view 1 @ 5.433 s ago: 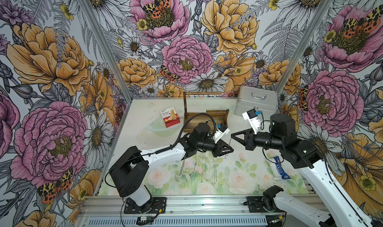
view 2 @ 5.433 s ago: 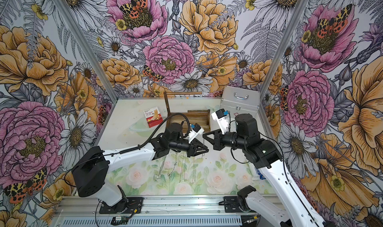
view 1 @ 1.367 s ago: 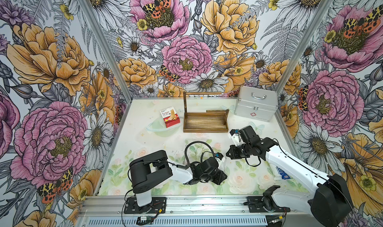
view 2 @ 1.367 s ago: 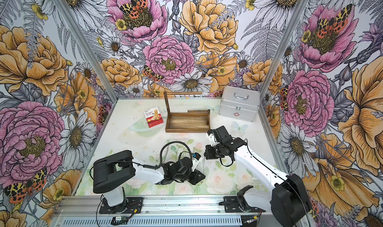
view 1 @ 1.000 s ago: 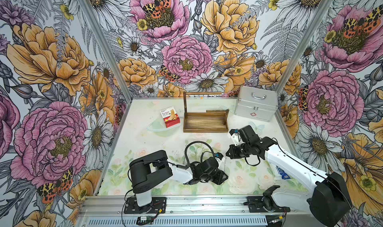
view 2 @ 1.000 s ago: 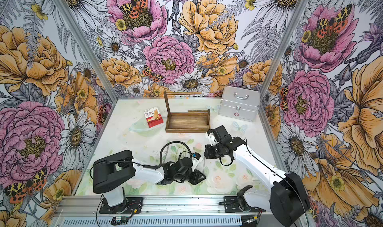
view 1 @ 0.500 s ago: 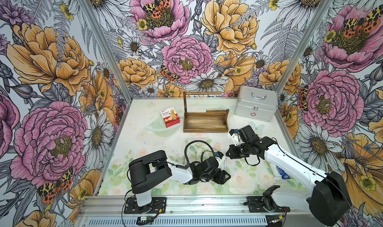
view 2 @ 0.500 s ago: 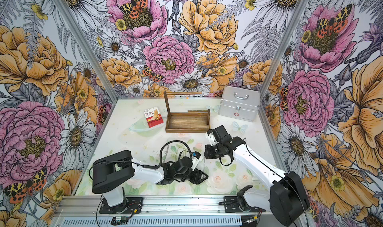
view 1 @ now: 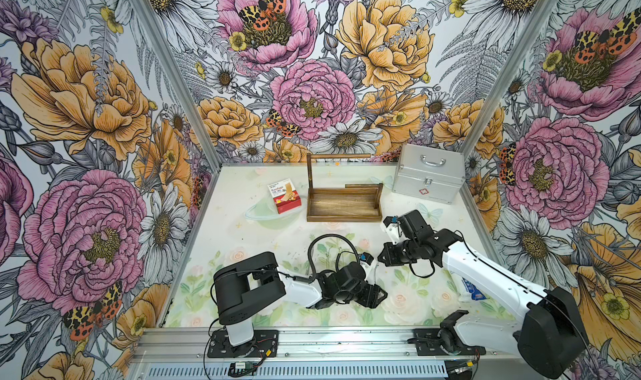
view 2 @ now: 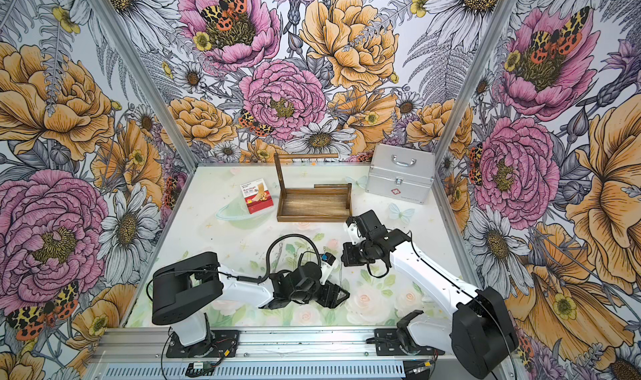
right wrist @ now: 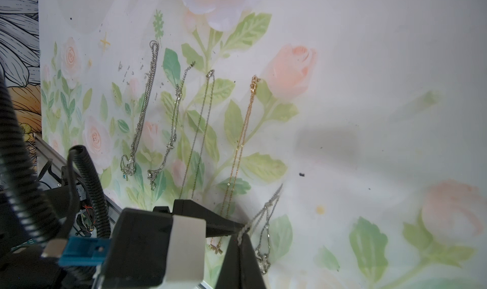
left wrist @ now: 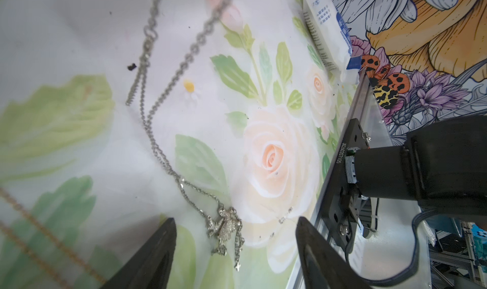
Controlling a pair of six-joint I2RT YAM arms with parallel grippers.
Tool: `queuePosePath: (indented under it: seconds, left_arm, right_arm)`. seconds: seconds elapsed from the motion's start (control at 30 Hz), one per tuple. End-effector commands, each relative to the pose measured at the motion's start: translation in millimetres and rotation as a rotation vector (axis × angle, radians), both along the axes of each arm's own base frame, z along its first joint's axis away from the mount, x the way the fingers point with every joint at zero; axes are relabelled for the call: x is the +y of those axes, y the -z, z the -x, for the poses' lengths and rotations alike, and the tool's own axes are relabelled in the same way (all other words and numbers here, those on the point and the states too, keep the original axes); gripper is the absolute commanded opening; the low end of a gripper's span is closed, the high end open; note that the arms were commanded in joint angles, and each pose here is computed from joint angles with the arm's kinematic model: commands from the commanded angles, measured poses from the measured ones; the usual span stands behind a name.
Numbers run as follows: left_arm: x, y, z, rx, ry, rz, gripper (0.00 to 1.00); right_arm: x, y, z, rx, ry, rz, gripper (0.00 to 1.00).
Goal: Take the necklace off the jewelry display stand
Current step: Place the necklace at the center of the board.
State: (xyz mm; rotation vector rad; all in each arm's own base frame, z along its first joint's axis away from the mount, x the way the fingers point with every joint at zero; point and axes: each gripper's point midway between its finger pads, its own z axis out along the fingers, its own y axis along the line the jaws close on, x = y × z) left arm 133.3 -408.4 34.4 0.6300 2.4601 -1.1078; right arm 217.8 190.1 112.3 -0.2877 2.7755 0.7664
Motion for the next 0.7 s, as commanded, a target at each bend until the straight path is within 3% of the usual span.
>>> queuePosePath:
  seconds: [0.0, 0.13, 0.27, 0.33, 0.67]
  left_arm:
    - [3, -5, 1, -0.036, 0.005, -0.009, 0.73]
    - [0, -13, 1, -0.045, 0.011, 0.007, 0.64]
    - [-4, -17, -2, -0.056, 0.017, -0.003, 0.36]
    - [-7, -19, -4, -0.066, 0.021, -0.014, 0.28]
    - [-18, -7, -12, -0.056, 0.028, -0.056, 0.08]
  right_arm:
    - [3, -7, -8, -0.049, -0.012, 0.002, 0.00]
    - [3, -6, -9, -0.049, -0.011, 0.006, 0.00]
    - [3, -6, -10, -0.049, -0.008, 0.010, 0.00]
    - [3, -6, -11, -0.048, -0.005, 0.014, 0.00]
    - [5, -5, -20, -0.047, 0.000, 0.032, 0.00]
